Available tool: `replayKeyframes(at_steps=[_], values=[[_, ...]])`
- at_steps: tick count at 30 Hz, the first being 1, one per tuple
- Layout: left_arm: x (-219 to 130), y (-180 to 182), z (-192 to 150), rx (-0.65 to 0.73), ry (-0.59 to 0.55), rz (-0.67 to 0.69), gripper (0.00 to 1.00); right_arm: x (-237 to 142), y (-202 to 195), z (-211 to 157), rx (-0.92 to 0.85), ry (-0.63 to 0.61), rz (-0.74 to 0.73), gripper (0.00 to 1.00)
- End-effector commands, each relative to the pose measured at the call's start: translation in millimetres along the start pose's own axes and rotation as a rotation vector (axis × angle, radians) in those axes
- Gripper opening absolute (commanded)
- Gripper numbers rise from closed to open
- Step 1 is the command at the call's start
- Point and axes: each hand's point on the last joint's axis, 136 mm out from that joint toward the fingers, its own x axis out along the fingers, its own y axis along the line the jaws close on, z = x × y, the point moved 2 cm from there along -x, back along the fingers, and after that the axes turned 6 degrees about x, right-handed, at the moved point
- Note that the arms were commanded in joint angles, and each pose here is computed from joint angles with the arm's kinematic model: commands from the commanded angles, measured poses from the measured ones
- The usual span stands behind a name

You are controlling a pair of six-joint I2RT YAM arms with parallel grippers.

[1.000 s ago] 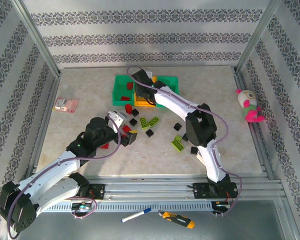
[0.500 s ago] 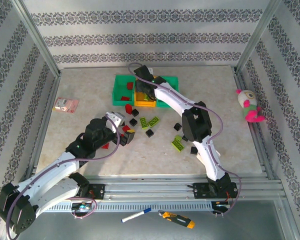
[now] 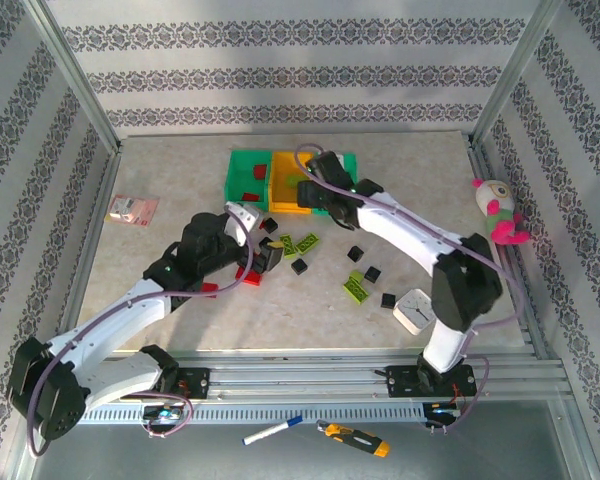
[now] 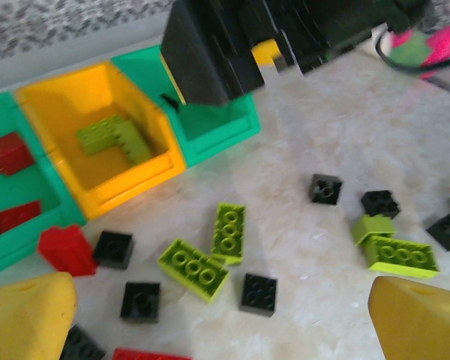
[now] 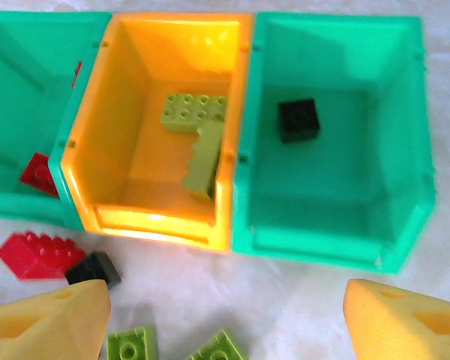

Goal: Sort the legos into containers by color
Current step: Place the lego in the container, then pick up the lego from the center of the table.

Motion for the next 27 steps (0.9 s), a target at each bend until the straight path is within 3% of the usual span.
replayKeyframes(at_steps=[1,6,12,21,27], values=[[-0.3,-21.7,44.3,0.082,-0.109,-0.171,0.99,-12.4,-41.8,-27.0,0.096,0.044,-0.078,0.81],[16.0,-38.4,53.6,0.072,-0.117,-0.294,0.99,-29.9,-95.4,-69.8,0.280,0.127,-0.208,0.81],[29.2,-47.4,55.3,0.054,-0.124,-0.340,0.99,-22.6,-120.6,-109.5,0.469,0.245,-0.304,0.81],[40.7,-54.2,39.4,0.091,-0.084,-0.397,0.99,13.7,-112.8,-133.7,0.585,0.371,-0.347,0.83],[44.3,-52.1,37.7,0.075,-0.091,-0.383,0.99,32.0,-106.8,-138.7,0.584,0.417,-0.343,0.68]])
